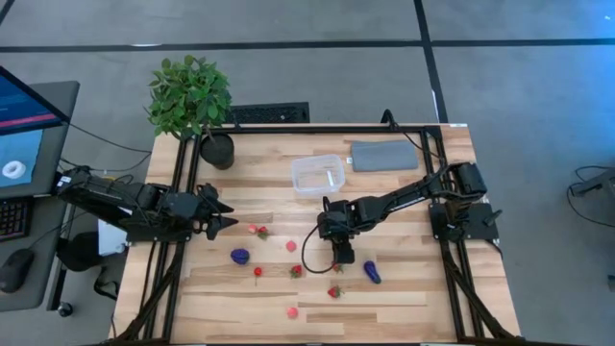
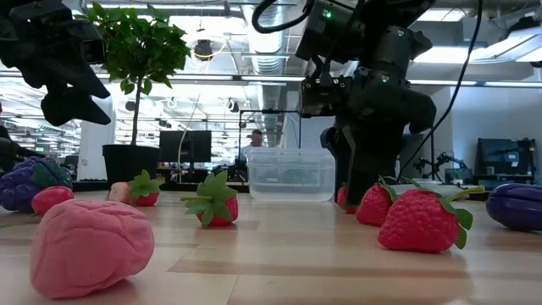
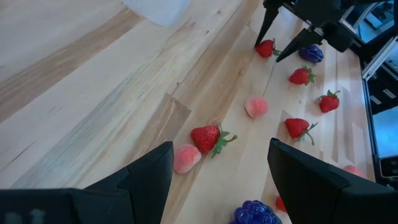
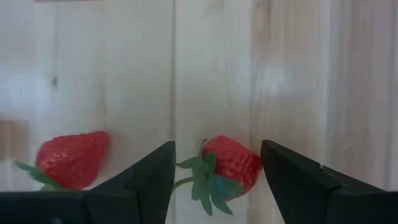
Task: Pick and placing Produce into tupperware
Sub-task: Put the strawberry into the container
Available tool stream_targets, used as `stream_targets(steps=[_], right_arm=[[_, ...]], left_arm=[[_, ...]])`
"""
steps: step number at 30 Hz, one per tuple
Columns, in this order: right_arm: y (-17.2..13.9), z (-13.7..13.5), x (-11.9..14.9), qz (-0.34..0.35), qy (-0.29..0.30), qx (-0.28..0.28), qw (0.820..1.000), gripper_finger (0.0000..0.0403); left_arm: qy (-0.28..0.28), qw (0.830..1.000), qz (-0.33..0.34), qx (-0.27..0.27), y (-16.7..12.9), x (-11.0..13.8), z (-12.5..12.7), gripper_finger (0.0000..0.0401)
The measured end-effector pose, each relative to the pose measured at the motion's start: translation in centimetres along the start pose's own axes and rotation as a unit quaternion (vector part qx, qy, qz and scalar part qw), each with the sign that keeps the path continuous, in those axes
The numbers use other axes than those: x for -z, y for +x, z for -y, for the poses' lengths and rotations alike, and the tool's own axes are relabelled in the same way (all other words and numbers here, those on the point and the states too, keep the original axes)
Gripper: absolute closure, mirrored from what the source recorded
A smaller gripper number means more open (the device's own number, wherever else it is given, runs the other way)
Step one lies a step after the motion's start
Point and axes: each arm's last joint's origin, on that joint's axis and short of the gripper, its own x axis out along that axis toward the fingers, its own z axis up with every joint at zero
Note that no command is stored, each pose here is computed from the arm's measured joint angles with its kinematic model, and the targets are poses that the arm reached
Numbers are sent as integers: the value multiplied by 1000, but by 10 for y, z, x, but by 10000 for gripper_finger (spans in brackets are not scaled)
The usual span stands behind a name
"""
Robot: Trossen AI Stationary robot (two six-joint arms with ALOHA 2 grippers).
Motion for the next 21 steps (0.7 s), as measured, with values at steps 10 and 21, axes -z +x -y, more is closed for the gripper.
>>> stream_targets(steps=[10,21], right_arm=[[0,1,4,-18,11,18,1000,143],[0,1,4,-15,29,26,999,162]], left_arm=[[0,1000,0,0,0,0,0,152],[0,1000,0,0,0,0,0,152]])
